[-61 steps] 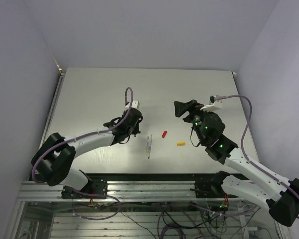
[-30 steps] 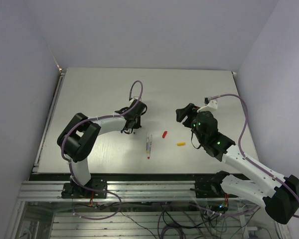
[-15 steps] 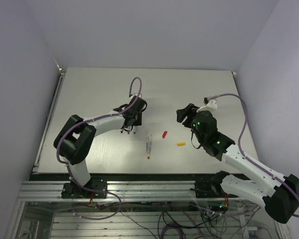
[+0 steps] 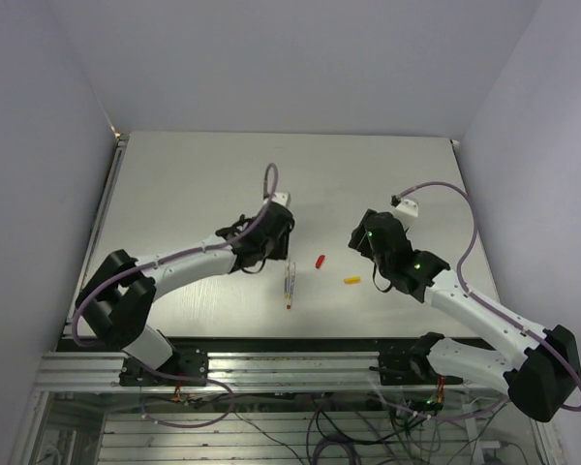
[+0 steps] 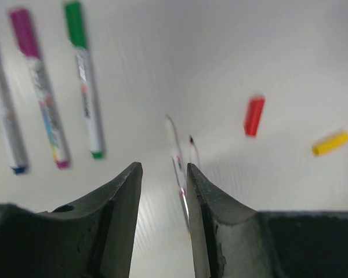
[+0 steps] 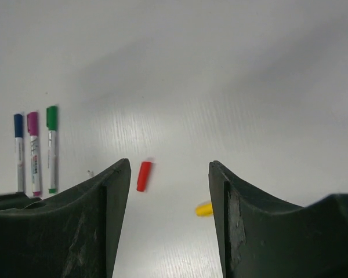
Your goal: Insert the pens into the pen caps
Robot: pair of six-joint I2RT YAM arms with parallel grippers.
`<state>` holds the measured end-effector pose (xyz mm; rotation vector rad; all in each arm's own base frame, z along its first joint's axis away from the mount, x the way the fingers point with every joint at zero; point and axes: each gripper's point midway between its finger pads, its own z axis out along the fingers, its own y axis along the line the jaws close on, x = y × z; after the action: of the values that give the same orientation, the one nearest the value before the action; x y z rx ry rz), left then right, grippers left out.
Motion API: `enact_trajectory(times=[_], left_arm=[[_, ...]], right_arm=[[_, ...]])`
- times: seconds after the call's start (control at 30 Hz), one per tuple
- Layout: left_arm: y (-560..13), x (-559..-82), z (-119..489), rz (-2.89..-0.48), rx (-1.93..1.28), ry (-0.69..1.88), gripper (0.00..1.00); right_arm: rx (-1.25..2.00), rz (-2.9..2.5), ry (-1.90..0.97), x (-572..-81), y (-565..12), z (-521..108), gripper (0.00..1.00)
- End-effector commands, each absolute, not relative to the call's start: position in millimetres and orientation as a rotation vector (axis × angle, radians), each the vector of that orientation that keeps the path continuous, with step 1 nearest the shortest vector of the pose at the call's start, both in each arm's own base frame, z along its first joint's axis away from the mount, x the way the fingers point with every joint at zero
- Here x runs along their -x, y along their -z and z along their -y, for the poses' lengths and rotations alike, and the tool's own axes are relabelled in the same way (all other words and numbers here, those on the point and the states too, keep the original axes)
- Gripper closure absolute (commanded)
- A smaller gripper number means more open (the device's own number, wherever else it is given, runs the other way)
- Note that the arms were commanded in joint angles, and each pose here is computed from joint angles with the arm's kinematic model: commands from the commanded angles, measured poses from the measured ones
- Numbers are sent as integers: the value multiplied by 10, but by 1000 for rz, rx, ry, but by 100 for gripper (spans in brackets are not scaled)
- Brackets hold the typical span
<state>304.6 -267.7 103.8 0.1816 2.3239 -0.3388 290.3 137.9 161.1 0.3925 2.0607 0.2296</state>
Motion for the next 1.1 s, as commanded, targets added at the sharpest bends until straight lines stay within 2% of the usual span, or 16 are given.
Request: enact_trajectory(times=[0.0, 0.43, 1.07], left_arm=[[-785, -2651, 2807, -2400, -262, 317, 53], [-451, -2535, 2884, -2470, -304, 185, 56], [-245, -2455, 2897, -2516, -328, 176, 58]], right_arm=[[-461, -2115, -180, -2735, -1398, -1218, 45], [-490, -2140, -233, -2613, -1244, -1216, 47], [-488, -2160, -256, -2601, -1177, -1267, 49]])
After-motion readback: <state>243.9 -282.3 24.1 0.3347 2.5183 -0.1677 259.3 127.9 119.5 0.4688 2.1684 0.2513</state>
